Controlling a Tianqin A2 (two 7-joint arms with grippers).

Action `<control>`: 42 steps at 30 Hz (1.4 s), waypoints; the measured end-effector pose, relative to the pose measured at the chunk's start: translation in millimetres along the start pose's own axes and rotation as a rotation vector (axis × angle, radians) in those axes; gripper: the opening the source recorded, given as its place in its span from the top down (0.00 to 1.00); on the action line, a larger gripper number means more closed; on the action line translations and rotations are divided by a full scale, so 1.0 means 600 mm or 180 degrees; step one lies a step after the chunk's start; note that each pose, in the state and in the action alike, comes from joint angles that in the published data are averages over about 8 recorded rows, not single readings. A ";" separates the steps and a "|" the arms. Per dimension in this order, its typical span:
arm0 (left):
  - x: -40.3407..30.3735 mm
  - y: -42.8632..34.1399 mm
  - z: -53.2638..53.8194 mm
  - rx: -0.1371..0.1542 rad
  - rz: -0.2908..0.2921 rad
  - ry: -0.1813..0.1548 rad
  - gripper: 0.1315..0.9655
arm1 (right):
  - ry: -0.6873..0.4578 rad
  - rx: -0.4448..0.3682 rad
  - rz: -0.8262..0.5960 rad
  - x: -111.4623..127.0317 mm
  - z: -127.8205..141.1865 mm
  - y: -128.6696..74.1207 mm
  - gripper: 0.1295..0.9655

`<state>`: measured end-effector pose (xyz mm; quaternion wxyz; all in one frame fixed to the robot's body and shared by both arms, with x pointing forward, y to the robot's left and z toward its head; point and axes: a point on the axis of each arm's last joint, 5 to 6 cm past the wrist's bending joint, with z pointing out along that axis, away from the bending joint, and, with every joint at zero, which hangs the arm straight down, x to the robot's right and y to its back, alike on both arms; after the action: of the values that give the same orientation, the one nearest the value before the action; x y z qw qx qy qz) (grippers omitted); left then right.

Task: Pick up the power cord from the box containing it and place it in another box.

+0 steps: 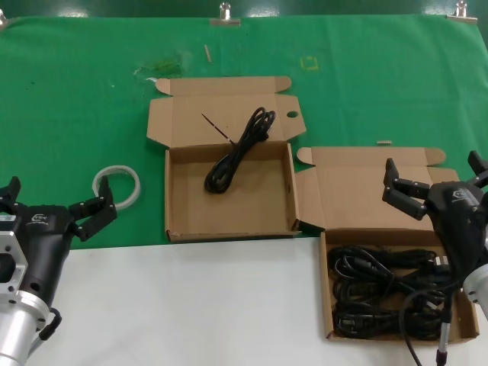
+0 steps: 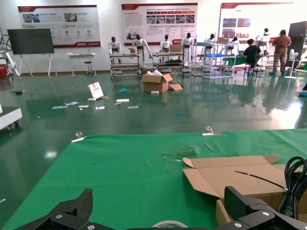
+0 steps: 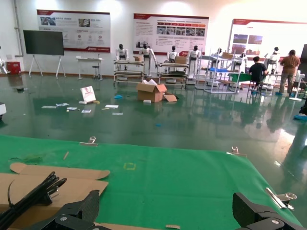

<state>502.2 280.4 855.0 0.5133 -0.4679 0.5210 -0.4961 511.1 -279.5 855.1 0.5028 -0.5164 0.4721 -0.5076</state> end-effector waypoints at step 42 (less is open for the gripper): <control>0.000 0.000 0.000 0.0000 0.0000 0.0000 0.00 | 0.0000 0.0000 0.0000 0.000 0.000 0.000 0.00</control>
<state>502.2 280.4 855.0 0.5133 -0.4679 0.5210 -0.4961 511.1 -279.5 855.1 0.5028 -0.5164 0.4721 -0.5076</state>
